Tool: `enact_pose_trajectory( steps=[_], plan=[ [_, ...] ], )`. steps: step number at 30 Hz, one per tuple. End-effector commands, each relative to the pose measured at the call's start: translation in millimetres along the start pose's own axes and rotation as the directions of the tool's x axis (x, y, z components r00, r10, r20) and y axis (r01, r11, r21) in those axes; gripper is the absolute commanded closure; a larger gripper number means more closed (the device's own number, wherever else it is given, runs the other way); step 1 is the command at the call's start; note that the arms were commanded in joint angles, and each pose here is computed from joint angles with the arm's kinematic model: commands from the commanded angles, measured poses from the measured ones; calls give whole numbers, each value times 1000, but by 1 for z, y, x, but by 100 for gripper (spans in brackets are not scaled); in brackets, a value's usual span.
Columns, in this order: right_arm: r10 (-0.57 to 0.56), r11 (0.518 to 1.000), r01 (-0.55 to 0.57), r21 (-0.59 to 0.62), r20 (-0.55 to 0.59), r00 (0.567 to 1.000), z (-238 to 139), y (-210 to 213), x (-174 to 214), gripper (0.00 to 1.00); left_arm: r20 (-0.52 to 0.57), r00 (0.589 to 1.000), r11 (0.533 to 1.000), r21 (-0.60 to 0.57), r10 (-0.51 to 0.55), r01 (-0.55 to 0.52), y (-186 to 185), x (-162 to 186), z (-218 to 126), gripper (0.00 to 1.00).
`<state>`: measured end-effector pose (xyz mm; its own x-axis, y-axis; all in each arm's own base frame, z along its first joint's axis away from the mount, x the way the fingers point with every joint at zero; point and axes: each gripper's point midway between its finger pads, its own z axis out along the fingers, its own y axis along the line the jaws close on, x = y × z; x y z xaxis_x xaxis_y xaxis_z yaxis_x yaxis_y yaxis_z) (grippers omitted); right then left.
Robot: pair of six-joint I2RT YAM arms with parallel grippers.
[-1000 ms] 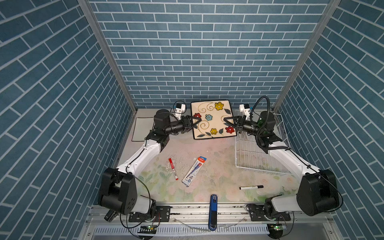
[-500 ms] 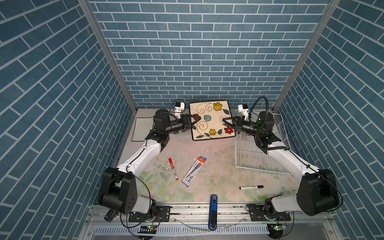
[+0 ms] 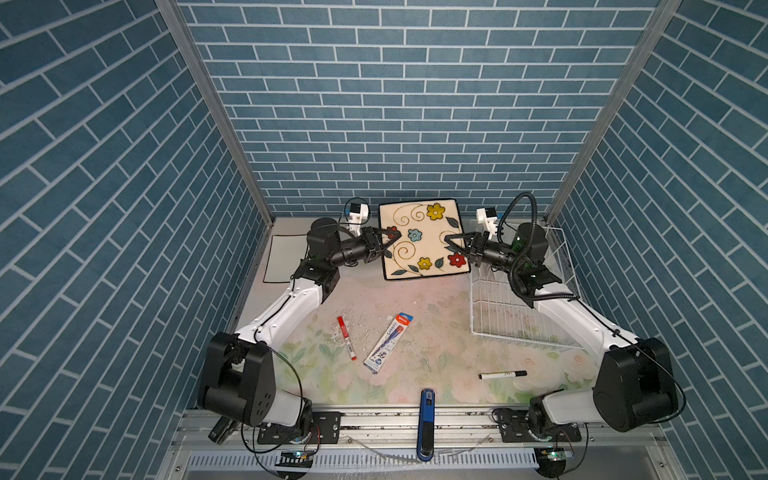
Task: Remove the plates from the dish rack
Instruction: 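Close the left gripper on the plate edge nearest it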
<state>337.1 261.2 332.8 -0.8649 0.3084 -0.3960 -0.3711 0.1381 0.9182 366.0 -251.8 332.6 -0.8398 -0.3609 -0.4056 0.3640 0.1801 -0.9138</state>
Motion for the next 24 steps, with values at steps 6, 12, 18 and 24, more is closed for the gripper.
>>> enact_pose_trajectory(
  steps=[6, 12, 18, 24],
  plan=[
    [-81, 985, 90, -149, 64, 995, -12, 60, -7, 100, -6, 999, 998, 38, 41, -41, -8, -1, 3, 93],
    [-72, 985, 74, -156, 22, 997, -9, 59, -4, 66, -3, 999, 998, 43, 48, -48, -11, -2, 2, 100],
    [-72, 985, 73, -156, 14, 997, -10, 61, -4, 34, 12, 998, 997, 53, 61, -61, -15, -5, 1, 100],
    [-64, 988, 67, -141, 29, 998, -15, 58, -8, 2, 43, 997, 996, 71, 58, -61, -19, -13, -4, 100]
  ],
)
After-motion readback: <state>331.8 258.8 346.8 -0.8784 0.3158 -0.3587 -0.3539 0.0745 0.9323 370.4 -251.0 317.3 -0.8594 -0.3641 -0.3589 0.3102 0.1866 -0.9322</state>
